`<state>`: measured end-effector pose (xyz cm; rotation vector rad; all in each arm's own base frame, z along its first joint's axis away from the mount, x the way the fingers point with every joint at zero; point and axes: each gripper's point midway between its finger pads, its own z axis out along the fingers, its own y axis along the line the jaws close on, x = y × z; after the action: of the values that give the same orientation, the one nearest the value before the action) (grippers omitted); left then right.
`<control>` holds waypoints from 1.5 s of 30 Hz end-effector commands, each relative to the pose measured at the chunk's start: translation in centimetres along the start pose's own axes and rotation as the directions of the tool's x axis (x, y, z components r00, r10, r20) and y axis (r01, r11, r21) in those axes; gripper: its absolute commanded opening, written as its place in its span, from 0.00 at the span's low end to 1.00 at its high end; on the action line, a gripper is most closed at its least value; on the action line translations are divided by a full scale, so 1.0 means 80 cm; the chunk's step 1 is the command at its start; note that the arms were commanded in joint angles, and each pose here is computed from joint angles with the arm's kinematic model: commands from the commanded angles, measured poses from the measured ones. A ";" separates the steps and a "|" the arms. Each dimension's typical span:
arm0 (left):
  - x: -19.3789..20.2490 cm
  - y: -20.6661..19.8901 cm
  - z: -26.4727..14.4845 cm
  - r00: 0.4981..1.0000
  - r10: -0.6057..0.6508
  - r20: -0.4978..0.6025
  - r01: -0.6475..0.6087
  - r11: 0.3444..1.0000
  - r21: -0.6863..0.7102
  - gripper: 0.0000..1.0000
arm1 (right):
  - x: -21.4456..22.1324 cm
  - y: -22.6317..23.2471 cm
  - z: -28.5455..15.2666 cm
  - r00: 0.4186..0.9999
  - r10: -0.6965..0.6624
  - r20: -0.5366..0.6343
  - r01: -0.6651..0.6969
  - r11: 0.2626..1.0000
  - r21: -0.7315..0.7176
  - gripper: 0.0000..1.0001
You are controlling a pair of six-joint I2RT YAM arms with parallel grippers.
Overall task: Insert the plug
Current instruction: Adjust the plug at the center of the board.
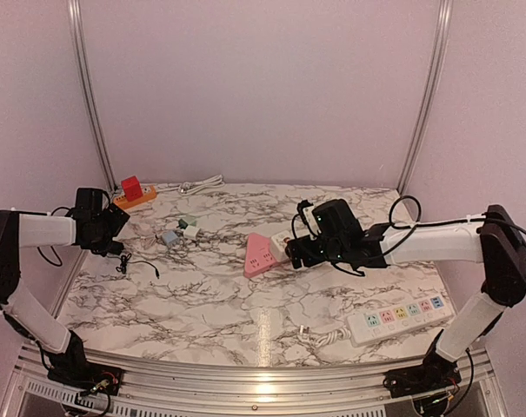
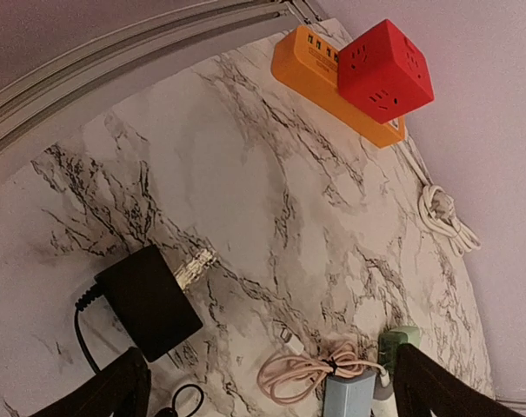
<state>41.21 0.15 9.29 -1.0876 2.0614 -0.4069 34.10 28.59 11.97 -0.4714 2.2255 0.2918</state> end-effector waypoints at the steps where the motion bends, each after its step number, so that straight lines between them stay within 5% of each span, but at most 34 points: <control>1: -0.001 0.021 0.006 0.998 -0.061 -0.016 0.060 0.996 -0.059 0.99 | -0.001 0.004 0.003 1.000 0.012 0.005 -0.012 1.000 -0.009 0.93; 22: -0.002 0.064 0.051 0.989 -0.137 -0.063 0.127 0.983 -0.133 0.99 | 0.000 0.008 0.013 1.000 0.001 -0.020 -0.002 1.000 -0.015 0.92; 30: 0.006 0.065 0.060 0.987 -0.125 -0.105 0.114 0.988 -0.105 0.85 | -0.002 0.010 0.014 1.000 0.001 -0.020 -0.001 1.000 -0.016 0.91; 45: 0.031 0.064 0.071 0.976 -0.086 -0.201 0.074 0.995 -0.064 0.73 | 0.008 0.004 0.012 1.000 0.017 -0.026 -0.017 1.000 -0.001 0.91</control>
<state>42.78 2.25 3.44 -1.2037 2.1356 -0.5123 34.04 28.89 10.22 -0.4884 2.2684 0.2851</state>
